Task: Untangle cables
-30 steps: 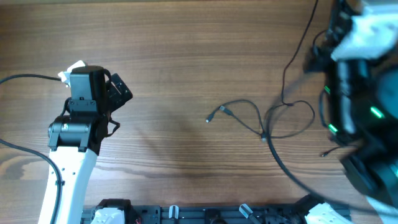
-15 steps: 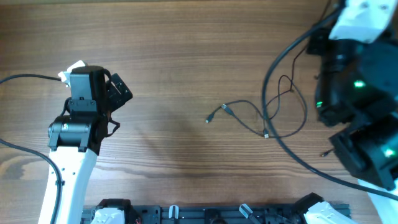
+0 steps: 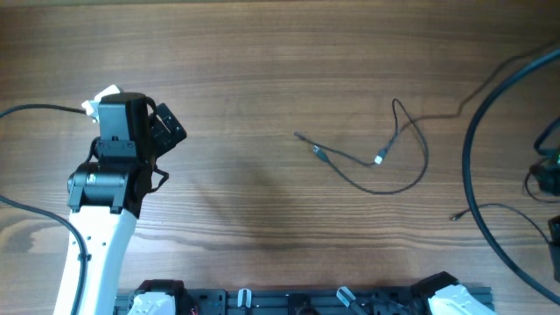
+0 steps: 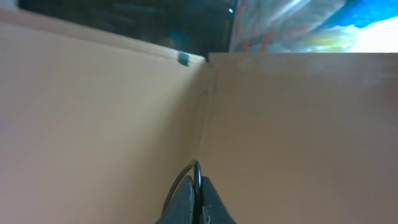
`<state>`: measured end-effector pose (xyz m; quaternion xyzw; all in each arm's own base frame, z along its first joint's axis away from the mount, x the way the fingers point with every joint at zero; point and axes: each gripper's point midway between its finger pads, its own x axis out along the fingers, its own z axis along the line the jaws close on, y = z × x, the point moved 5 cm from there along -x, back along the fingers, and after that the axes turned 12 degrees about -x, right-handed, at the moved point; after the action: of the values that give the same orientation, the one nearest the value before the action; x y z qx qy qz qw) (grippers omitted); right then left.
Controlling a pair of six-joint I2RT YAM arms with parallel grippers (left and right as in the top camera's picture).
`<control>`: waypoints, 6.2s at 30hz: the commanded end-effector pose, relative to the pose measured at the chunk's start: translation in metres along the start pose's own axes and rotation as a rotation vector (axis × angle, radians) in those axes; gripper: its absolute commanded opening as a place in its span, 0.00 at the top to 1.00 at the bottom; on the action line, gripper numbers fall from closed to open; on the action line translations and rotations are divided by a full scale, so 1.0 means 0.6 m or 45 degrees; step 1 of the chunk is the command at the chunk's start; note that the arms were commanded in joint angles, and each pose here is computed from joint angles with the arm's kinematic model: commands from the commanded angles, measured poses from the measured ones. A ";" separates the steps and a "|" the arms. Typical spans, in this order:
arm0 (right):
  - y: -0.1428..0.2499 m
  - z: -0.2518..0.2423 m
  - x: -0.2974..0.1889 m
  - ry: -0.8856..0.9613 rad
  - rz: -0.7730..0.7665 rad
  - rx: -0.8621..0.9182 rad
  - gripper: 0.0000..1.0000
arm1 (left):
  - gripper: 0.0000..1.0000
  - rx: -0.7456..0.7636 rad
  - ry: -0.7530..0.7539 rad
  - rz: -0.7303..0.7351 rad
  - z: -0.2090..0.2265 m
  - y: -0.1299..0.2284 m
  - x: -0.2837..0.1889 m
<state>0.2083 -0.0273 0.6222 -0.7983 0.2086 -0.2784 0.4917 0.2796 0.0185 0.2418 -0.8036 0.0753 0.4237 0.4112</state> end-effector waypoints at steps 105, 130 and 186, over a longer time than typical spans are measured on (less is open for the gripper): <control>0.747 0.636 -0.105 -1.353 1.909 0.236 0.06 | 0.00 0.005 0.020 -0.011 -0.002 -0.005 -0.007; 0.773 0.683 -0.110 -1.458 1.658 0.527 0.96 | 0.00 0.005 0.020 -0.011 -0.002 -0.005 -0.007; 0.395 0.029 0.326 -0.011 0.491 0.402 0.96 | 0.00 0.005 0.020 -0.011 -0.002 -0.005 -0.007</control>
<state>0.3495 -0.2353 0.4502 -0.6599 0.3160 -0.2093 0.6487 0.2797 0.0181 0.2417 -0.8040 0.0767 0.4232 0.4106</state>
